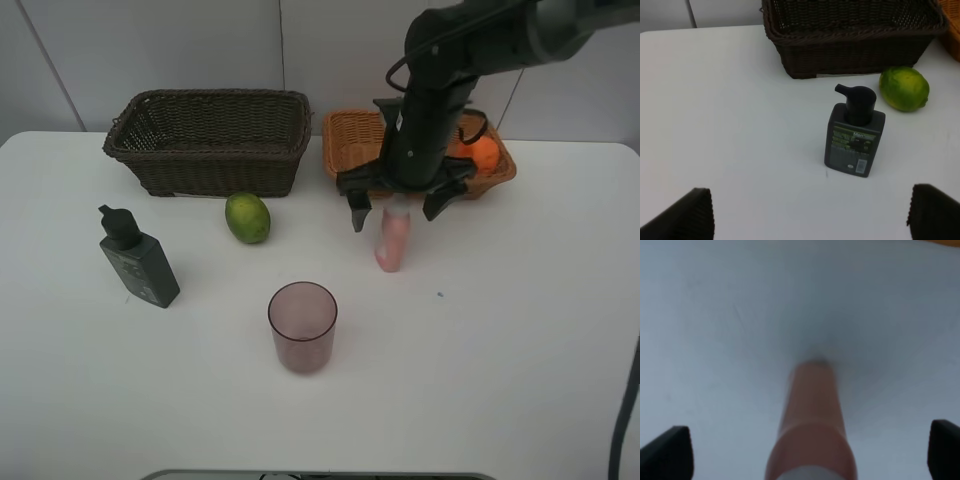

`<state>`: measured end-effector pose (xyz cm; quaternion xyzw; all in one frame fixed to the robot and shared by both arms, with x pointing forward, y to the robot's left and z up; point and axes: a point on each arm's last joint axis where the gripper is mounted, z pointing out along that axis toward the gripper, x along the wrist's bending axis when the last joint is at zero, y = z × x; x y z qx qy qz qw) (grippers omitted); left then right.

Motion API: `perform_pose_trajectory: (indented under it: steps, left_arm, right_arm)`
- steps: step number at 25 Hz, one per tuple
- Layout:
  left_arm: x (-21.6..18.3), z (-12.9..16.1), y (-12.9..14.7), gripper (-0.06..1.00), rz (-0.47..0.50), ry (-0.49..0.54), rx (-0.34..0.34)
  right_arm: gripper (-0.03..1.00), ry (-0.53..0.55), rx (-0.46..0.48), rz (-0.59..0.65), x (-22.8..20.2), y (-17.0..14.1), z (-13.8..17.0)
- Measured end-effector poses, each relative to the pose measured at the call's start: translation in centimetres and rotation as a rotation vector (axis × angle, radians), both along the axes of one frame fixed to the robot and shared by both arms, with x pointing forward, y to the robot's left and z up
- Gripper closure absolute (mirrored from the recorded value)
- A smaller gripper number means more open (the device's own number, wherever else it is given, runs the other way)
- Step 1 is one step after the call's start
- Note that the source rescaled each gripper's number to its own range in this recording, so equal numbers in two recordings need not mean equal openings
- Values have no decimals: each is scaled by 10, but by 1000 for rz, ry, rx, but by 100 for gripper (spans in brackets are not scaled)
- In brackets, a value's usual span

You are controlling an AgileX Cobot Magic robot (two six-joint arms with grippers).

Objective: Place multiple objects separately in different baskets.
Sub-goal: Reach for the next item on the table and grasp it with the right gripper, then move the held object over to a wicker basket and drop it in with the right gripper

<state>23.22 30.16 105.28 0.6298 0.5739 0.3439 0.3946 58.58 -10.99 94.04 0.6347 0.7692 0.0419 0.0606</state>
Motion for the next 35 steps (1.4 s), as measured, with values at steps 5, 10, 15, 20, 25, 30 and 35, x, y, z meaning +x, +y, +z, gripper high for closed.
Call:
perform_pose_trajectory:
  steps: [5,10,15,20,25,30,35]
  left_arm:
    - [0,0,0,-5,0,0,0]
    - [0,0,0,-5,0,0,0]
    - [0,0,0,-5,0,0,0]
    - [0,0,0,-5,0,0,0]
    - [0,0,0,-5,0,0,0]
    - [0,0,0,-5,0,0,0]
    - [0,0,0,-5,0,0,0]
  right_arm:
    - [9,5,-4,3,1,1,-6]
    - [60,2,-7,6,2,0,-6]
    - [70,2,-8,8,2,0,-6]
    - [70,4,-9,7,1,0,-6]
    - [70,4,-10,7,1,0,-6]
    - [70,4,-10,7,1,0,-6]
    - [70,0,-8,9,1,0,-4]
